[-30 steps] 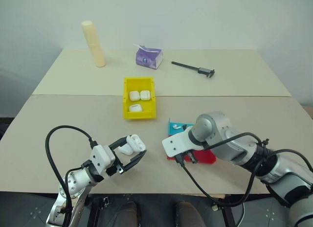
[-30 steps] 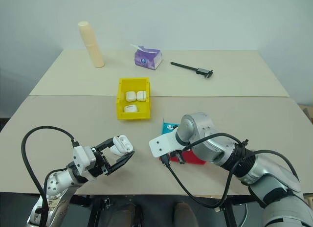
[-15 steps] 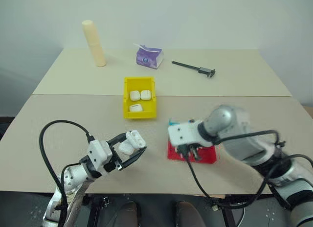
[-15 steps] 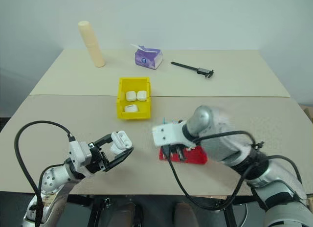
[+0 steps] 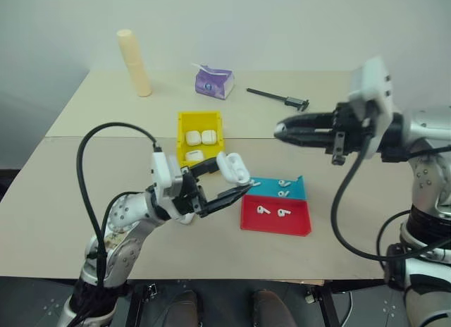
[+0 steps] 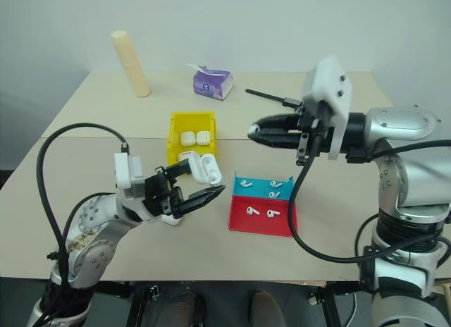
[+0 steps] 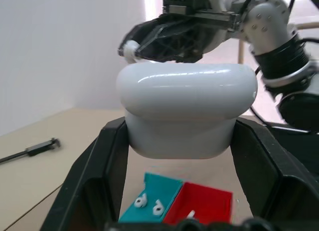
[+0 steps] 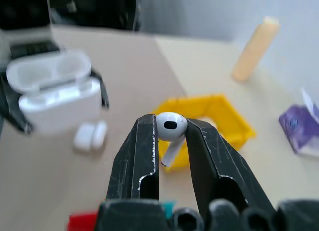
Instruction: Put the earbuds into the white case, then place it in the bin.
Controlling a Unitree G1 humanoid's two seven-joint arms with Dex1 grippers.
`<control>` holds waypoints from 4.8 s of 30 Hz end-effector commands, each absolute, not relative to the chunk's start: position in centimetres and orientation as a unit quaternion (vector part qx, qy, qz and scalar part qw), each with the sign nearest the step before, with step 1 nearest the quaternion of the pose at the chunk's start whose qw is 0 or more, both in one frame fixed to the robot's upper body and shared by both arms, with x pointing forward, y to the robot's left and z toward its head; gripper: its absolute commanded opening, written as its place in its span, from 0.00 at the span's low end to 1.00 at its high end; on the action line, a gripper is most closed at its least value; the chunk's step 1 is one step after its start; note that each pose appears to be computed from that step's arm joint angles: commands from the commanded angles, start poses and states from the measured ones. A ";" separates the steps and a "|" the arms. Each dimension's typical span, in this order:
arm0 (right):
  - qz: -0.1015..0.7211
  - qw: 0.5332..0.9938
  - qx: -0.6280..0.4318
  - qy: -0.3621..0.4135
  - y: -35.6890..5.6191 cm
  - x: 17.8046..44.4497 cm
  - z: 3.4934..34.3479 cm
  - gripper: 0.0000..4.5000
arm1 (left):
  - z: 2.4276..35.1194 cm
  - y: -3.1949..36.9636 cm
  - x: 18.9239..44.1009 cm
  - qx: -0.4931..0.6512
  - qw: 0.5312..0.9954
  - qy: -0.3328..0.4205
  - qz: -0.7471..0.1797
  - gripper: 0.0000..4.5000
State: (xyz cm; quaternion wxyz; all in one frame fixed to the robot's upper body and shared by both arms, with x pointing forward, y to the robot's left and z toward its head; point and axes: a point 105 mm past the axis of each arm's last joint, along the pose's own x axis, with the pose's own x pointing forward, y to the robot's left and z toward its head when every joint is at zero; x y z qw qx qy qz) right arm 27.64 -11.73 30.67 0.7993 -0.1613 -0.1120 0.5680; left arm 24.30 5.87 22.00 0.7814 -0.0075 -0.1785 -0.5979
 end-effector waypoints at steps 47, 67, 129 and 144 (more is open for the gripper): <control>0.669 0.696 -0.071 -0.250 -8.4 23.5 25.9 0.15 | 23.1 4.1 22.5 0.013 0.706 -0.174 -0.686 0.62; 0.662 0.706 -0.184 -0.174 -12.1 25.4 27.3 0.49 | 18.5 8.5 25.7 0.063 0.794 -0.103 -0.596 0.62; 0.593 0.476 -0.626 0.176 -6.2 38.5 14.1 0.37 | 11.8 13.7 23.4 0.131 0.880 -0.011 -0.457 0.62; 0.595 0.467 -0.629 0.179 -6.4 38.3 13.6 0.17 | 11.9 13.7 23.3 0.133 0.879 -0.009 -0.457 0.62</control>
